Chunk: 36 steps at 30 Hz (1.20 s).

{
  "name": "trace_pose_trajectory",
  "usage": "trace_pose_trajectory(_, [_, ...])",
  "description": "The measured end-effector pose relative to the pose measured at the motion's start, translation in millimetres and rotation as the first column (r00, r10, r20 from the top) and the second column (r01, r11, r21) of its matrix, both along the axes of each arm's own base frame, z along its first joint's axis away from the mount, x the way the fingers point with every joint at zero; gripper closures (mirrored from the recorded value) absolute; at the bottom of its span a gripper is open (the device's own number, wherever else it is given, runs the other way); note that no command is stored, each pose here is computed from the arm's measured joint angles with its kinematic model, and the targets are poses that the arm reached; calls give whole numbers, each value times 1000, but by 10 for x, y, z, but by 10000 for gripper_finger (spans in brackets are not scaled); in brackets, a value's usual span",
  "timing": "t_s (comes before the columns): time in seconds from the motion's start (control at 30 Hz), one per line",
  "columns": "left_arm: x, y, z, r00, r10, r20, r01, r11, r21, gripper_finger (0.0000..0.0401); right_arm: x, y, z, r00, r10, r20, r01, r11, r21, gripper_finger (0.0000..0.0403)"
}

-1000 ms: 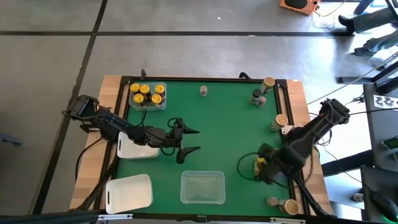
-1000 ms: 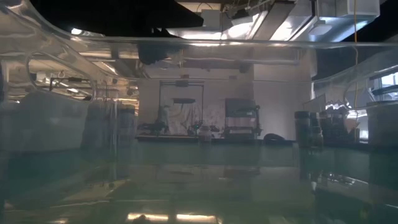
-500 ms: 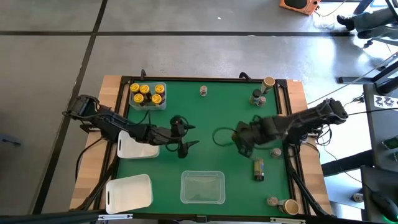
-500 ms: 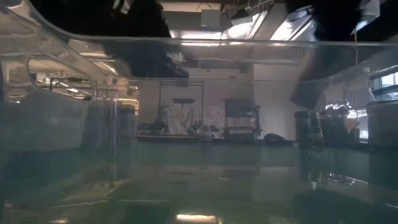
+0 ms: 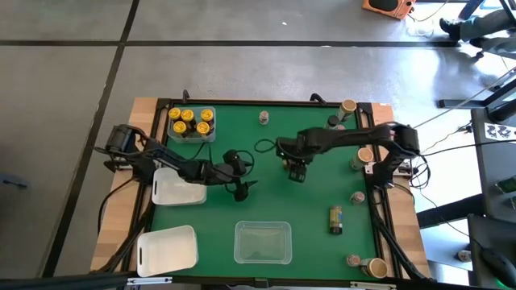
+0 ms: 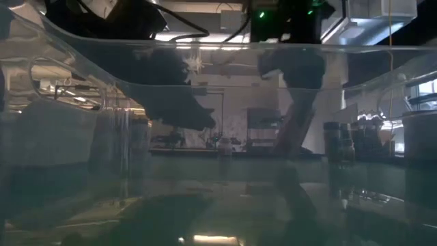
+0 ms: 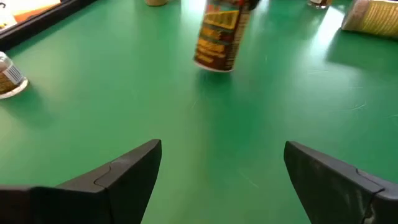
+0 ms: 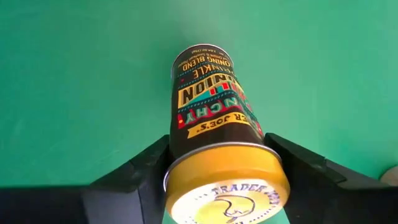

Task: Sort spices by type
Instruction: Put the brown spice bottle into the top white bin

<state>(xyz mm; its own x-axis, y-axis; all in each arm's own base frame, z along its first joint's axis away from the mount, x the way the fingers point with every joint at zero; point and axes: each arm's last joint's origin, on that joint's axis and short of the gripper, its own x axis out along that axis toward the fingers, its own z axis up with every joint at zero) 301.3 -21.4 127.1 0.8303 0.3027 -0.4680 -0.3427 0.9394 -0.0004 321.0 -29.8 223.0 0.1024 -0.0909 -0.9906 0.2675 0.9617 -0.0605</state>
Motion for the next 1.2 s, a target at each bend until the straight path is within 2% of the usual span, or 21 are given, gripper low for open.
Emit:
trace_pose_trajectory(0.17, [0, 1, -1, 1000, 0, -1, 0, 1000, -1, 66, 62, -50, -34, 999, 40, -1, -40, 998, 42, 164])
trace_pose_trajectory(0.37, [-1, 1, -2, 1000, 6, 2, -6, 1000, -11, 66, 123, -64, -30, 997, 41, 60, -42, 999, 29, 163])
trace_pose_trajectory(0.9, [4, -7, 2, 1000, -7, 13, 7, 999, -41, 66, 136, -78, -2, 998, 7, 68, -6, 1000, -7, 161])
trace_pose_trajectory(1.03, [3, -17, -5, 999, -39, 4, 39, 998, -57, 66, 148, -63, 13, 997, -12, 82, 9, 999, 43, 143])
trace_pose_trajectory(1.2, [4, -18, -4, 999, -45, 4, 45, 997, -58, 66, 156, -56, 18, 995, -33, 92, 27, 997, 71, 97])
